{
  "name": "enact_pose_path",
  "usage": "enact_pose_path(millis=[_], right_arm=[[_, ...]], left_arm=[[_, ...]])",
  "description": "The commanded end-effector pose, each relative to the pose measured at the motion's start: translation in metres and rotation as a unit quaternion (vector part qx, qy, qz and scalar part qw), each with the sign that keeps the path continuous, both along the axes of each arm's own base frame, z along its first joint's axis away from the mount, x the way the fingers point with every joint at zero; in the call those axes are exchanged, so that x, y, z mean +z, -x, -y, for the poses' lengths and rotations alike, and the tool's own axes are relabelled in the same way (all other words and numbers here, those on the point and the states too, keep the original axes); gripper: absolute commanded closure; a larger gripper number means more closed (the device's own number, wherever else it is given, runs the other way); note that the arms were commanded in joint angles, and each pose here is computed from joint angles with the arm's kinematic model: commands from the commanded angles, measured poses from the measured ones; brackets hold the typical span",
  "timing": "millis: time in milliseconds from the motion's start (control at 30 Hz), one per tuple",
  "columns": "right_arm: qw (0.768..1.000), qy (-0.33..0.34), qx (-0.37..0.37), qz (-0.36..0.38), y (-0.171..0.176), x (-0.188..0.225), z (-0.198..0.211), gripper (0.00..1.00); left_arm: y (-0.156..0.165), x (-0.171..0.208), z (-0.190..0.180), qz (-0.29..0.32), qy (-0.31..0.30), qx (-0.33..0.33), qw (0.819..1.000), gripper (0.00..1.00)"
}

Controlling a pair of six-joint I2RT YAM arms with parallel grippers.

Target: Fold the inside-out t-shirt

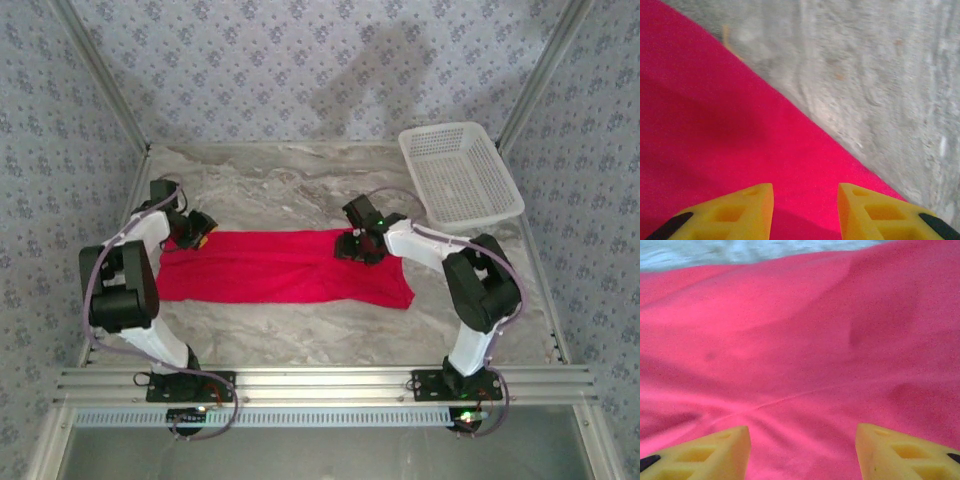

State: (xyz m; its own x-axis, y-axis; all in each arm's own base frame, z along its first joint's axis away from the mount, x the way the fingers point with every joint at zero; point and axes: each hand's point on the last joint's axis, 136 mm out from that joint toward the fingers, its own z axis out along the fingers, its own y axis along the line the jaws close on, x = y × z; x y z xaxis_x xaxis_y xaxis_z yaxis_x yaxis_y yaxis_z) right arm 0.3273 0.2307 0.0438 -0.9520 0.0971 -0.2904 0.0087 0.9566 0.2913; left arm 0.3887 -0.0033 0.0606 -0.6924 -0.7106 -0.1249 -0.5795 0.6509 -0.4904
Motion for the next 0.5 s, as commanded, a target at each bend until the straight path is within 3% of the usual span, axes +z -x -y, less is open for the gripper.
enact_pose_path(millis=[0,200,333,467], right_arm=[[0.996,0.002,-0.048,-0.072,0.034,-0.039,0.022,0.4],[0.988,0.053,-0.103,-0.104,0.076,-0.081,0.073,0.4],[0.991,0.06,-0.076,-0.088,0.073,-0.059,0.075,0.39],[0.998,0.052,-0.039,-0.011,0.051,0.002,0.07,0.16]], left_arm=[[0.014,-0.023,-0.024,-0.031,0.014,0.041,0.999,0.62],[0.031,-0.031,-0.066,-0.051,-0.026,0.082,0.995,0.61],[0.028,-0.021,-0.071,-0.042,-0.044,0.082,0.995,0.61],[0.022,0.006,-0.059,-0.015,-0.082,0.058,0.995,0.58]])
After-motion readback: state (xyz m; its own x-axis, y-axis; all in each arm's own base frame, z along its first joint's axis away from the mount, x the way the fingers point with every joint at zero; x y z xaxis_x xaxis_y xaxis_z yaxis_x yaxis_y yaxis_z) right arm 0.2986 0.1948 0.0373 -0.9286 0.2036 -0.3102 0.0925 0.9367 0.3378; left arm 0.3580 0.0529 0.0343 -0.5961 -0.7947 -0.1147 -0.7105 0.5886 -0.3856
